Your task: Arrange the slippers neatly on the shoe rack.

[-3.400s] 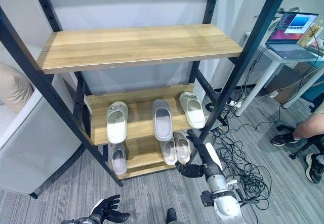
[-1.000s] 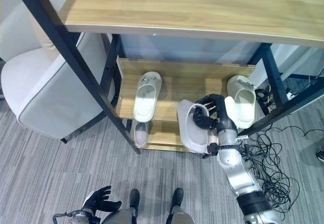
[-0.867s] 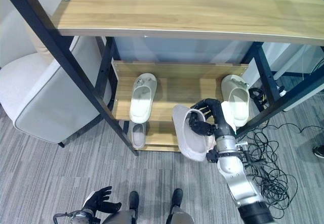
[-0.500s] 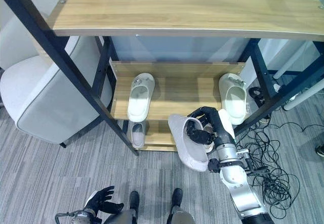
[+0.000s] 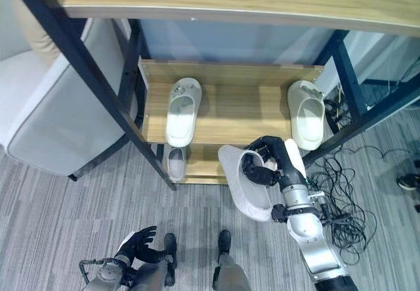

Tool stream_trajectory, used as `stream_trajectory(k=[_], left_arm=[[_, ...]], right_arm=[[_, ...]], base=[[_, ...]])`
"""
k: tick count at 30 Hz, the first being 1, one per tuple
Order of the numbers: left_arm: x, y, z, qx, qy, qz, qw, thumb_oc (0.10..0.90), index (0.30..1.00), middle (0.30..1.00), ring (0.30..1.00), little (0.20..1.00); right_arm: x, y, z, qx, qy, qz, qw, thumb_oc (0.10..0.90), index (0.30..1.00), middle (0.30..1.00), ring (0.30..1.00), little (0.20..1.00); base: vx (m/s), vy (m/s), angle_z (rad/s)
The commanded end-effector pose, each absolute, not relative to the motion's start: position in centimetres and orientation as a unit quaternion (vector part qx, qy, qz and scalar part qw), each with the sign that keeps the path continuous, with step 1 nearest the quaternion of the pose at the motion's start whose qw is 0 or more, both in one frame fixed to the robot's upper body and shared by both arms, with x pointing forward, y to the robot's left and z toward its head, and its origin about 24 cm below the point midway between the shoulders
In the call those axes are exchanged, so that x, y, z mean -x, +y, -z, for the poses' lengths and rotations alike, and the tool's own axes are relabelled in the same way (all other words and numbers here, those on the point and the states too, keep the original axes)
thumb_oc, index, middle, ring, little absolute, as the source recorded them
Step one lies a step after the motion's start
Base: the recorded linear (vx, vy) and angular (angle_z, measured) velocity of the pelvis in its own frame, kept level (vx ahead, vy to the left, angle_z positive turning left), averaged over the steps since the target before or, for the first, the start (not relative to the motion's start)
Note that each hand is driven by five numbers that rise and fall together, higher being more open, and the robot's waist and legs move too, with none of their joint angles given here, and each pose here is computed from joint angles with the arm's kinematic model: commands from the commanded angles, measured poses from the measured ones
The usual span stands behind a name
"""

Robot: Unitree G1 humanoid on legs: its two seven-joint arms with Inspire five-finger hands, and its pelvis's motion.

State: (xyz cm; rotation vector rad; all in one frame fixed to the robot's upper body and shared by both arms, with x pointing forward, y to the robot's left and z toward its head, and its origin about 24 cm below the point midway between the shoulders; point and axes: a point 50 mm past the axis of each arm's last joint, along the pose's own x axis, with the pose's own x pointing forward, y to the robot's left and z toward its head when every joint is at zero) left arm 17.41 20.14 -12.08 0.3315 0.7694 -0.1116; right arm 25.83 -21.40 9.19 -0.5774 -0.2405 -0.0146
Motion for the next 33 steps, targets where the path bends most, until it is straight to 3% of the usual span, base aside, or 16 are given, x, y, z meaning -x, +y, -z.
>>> stream_trajectory(k=[1, 9, 23, 33], left_arm=[[-16.2, 20.7, 12.2, -0.16, 0.37, 0.044, 0.914, 0.8, 0.9, 0.9, 0.9, 0.9], [-15.8, 22.7, 11.9, -0.145, 0.368, -0.008, 0.918, 0.8, 0.9, 0.9, 0.9, 0.9], [-17.5, 20.9, 11.6, -0.156, 0.348, 0.029, 0.924, 0.8, 0.9, 0.9, 0.9, 0.9], [-18.5, 20.0, 11.0, -0.16, 0.327, 0.05, 0.93, 0.8, 0.9, 0.9, 0.9, 0.9]], right_arm=[[-26.3, -19.4, -15.7, 0.256, -0.284, -0.008, 0.924, 0.4, 0.3, 0.3, 0.3, 0.3], [-27.0, -16.5, -15.8, 0.241, -0.293, -0.072, 0.922, 0.4, 0.3, 0.3, 0.3, 0.3], [-25.8, -17.3, -15.1, 0.264, -0.278, -0.09, 0.919, 0.4, 0.3, 0.3, 0.3, 0.3], [-26.2, -16.4, -15.1, 0.258, -0.279, -0.116, 0.918, 0.4, 0.3, 0.3, 0.3, 0.3]], base=[[0.04, 0.221, -0.63], [0.01, 0.075, -0.6], [0.0, -0.086, 0.04], [0.08, 0.159, -0.11]])
